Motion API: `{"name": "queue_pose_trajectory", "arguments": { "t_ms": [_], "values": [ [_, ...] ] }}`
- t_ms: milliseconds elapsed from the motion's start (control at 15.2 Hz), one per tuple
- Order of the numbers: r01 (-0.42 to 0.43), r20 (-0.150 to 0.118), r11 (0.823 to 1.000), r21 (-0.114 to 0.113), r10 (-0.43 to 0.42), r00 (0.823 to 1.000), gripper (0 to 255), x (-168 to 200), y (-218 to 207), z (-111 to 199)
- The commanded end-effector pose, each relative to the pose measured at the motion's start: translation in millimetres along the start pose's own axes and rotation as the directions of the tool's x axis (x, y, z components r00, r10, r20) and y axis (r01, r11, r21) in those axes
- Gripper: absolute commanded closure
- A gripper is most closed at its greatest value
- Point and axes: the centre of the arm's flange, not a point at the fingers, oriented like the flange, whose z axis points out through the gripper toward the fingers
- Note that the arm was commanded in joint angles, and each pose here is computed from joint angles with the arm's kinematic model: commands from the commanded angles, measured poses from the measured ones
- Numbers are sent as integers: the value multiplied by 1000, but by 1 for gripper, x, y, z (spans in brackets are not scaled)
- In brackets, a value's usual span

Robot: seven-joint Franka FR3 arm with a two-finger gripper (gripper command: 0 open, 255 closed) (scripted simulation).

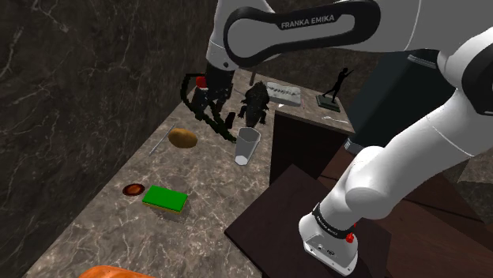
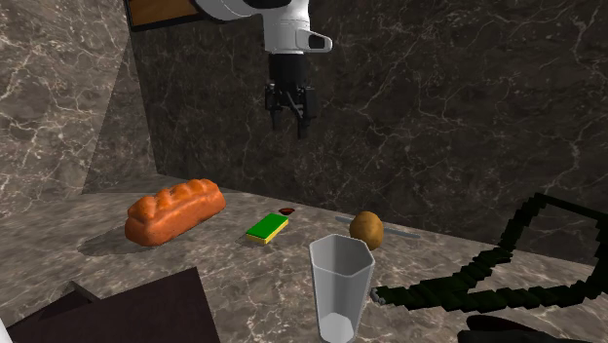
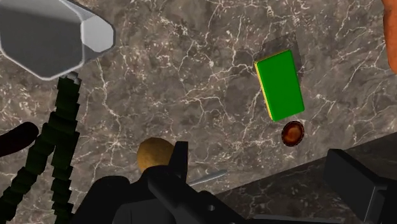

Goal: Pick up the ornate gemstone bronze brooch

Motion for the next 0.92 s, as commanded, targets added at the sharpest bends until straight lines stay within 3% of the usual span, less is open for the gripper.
{"name": "queue_pose_trajectory", "arguments": {
  "t_ms": [0, 858],
  "values": [
    [5, 18, 1000, 0, -5, 1000, 0, 14, -13, 22],
    [39, 134, 999, -2, -39, 990, 0, 86, -96, 164]
  ]
}}
